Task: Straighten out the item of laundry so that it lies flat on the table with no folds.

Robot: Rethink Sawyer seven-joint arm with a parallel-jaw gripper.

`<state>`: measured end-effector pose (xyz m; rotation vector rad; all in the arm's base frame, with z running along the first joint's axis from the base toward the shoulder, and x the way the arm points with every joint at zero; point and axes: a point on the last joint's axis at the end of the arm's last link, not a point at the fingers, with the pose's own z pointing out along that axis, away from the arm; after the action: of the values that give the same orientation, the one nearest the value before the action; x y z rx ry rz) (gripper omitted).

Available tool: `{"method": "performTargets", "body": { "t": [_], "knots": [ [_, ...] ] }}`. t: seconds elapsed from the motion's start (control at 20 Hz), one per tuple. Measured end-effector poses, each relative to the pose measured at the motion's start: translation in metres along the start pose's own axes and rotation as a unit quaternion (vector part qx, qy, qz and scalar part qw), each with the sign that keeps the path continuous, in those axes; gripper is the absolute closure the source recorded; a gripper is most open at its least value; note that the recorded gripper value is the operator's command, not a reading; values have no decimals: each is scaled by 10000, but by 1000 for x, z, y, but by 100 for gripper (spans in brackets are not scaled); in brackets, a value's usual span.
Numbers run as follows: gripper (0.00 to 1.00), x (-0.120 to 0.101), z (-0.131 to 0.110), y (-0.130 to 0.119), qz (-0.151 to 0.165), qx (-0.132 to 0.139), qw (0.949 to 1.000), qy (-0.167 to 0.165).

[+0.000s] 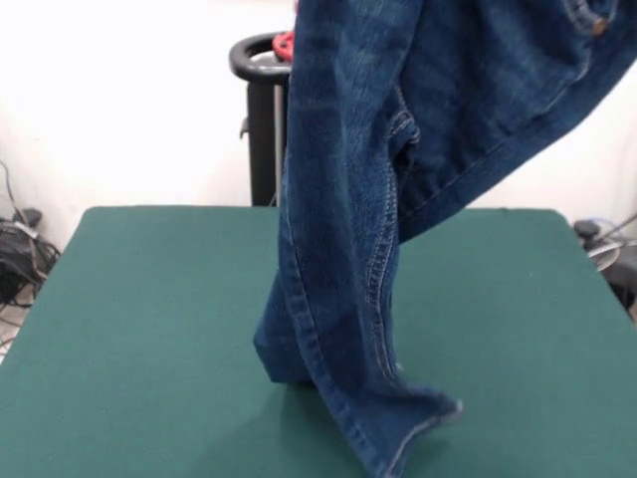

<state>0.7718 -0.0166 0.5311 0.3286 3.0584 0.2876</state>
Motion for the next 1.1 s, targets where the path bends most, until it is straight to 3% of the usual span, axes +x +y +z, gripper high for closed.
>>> {"method": "performTargets", "body": {
  "t": [0.65, 1.1],
  "knots": [
    [100, -23, -35, 19, 174, 56, 9995, -238],
    [100, -8, -42, 18, 234, 129, 9994, -202]
  ]
}}
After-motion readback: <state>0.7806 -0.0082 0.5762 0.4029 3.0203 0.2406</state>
